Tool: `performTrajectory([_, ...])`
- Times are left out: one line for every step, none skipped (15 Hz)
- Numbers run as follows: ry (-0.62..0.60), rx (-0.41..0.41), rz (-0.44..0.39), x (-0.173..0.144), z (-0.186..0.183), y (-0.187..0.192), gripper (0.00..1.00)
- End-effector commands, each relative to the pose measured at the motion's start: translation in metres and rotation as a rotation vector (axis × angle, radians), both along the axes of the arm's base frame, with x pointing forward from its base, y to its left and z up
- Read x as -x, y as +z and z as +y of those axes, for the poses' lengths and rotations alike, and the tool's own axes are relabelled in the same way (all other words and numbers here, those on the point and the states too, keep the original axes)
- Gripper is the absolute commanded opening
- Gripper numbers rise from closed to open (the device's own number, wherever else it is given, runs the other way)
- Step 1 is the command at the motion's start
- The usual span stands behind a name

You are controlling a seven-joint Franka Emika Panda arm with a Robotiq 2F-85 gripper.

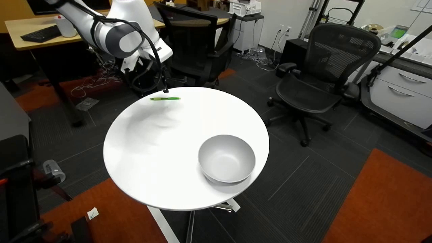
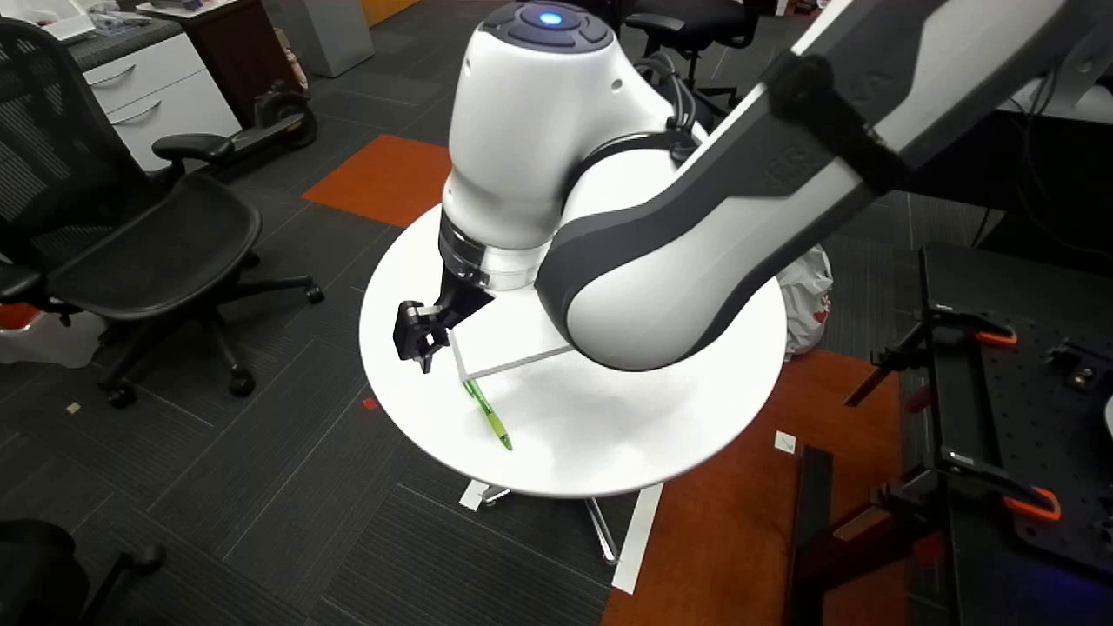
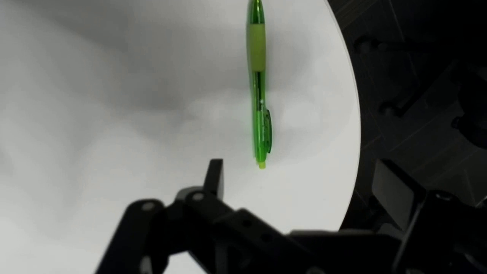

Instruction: Move the pen to the left

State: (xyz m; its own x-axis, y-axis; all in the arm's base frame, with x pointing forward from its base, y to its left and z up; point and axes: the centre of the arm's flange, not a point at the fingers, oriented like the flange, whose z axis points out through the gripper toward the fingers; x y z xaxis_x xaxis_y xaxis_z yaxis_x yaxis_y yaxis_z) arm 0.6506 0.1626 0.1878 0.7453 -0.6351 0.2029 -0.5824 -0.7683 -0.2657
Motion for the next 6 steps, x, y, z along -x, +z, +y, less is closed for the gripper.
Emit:
performTrajectory([0.01,-0.014,-0.031,0.022,-0.007,0.026,1.0])
performTrajectory([0.007,-0.017,-0.036,0.024,-0.007,0.029,1.0])
performTrajectory([0.006,-0.025,-0.04,0.025,-0.008,0.031,1.0])
performTrajectory([-0.002,-0.007,-0.021,0.007,-0.002,0.017,1.0])
performTrajectory([-0.002,-0.007,-0.022,0.008,-0.002,0.019,1.0])
performTrajectory([-0.003,-0.006,-0.021,0.008,-0.003,0.018,1.0])
